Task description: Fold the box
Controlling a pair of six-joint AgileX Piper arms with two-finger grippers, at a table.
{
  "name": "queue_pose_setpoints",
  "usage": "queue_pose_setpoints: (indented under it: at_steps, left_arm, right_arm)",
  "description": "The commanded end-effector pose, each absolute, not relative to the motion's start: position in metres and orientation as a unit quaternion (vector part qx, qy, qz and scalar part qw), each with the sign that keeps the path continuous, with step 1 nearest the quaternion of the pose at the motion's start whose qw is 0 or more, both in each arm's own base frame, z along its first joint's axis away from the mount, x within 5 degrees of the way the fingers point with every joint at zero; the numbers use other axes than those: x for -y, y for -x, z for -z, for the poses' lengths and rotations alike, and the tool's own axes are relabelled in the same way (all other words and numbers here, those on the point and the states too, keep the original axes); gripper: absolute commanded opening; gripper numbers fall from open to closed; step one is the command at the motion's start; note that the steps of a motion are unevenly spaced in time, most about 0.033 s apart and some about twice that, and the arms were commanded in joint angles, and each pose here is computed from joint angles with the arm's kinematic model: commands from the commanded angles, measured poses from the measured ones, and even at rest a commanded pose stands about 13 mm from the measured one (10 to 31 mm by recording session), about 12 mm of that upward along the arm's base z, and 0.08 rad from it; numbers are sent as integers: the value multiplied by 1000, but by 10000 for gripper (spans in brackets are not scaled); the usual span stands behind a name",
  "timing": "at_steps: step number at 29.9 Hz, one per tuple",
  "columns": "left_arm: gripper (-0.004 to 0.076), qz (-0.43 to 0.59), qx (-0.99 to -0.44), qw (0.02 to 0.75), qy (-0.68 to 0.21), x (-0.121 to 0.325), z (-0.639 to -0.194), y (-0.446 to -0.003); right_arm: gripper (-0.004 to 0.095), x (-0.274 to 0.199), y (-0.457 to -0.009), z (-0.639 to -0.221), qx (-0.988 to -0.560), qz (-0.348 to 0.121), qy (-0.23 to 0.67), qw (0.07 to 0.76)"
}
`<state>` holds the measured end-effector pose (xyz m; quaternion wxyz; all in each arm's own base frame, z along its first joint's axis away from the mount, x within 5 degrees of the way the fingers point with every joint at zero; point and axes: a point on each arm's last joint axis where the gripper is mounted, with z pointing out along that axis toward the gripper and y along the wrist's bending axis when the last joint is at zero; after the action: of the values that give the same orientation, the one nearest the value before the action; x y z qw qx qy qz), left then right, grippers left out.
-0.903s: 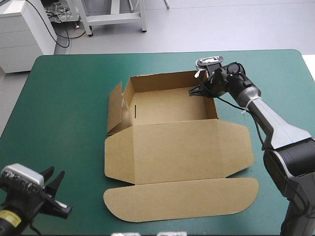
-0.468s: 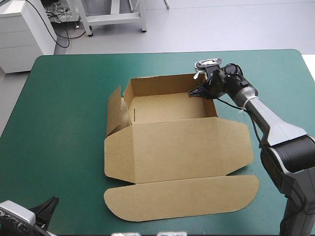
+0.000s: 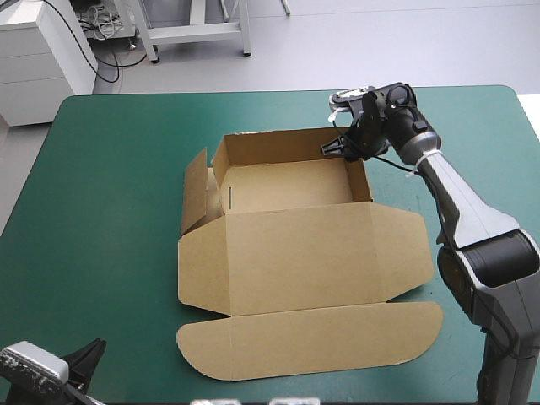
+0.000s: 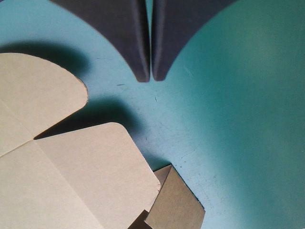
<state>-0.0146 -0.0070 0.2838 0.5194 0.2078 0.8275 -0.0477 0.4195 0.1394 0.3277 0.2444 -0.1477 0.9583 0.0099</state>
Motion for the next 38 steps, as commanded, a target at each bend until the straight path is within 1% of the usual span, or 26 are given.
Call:
queue_pose_setpoints:
  at_steps: [1,3,9,14,17,21,26,31,34,36,38]
  left_arm:
    - [-8,56,-808,552,-197,8,-296,12]
    - [-8,56,-808,552,-197,8,-296,12]
    - [-8,56,-808,552,-197,8,-295,11]
    - [-8,55,-813,544,-200,9,-291,10]
    - [-8,59,-816,539,-201,10,-288,8]
    - [-8,62,-816,539,-201,10,-288,8]
    - [-8,62,-816,540,-200,10,-288,8]
    - [-8,62,-816,540,-200,10,-288,8]
    - [-8,62,-816,539,-200,10,-288,8]
    - [-8,62,-816,539,-200,10,-288,8]
    - [-8,62,-816,539,-200,10,-288,8]
  right_arm:
    - [499,-133,-399,-392,-934,-30,146,325]
    - [522,-132,-389,-408,-926,-41,152,342]
    - [526,-123,-365,-442,-910,-41,154,382]
    - [526,-121,-361,-447,-907,-38,161,388]
    - [526,-122,-363,-440,-910,-37,163,379]
    - [526,-120,-366,-421,-922,-16,166,350]
    - [526,-120,-377,-382,-938,17,175,298]
    - [524,-130,-401,-335,-952,9,178,249]
    - [524,-134,-411,-311,-959,12,180,221]
    - [524,-136,-415,-301,-962,14,177,207]
    - [497,-136,-417,-295,-965,14,171,199]
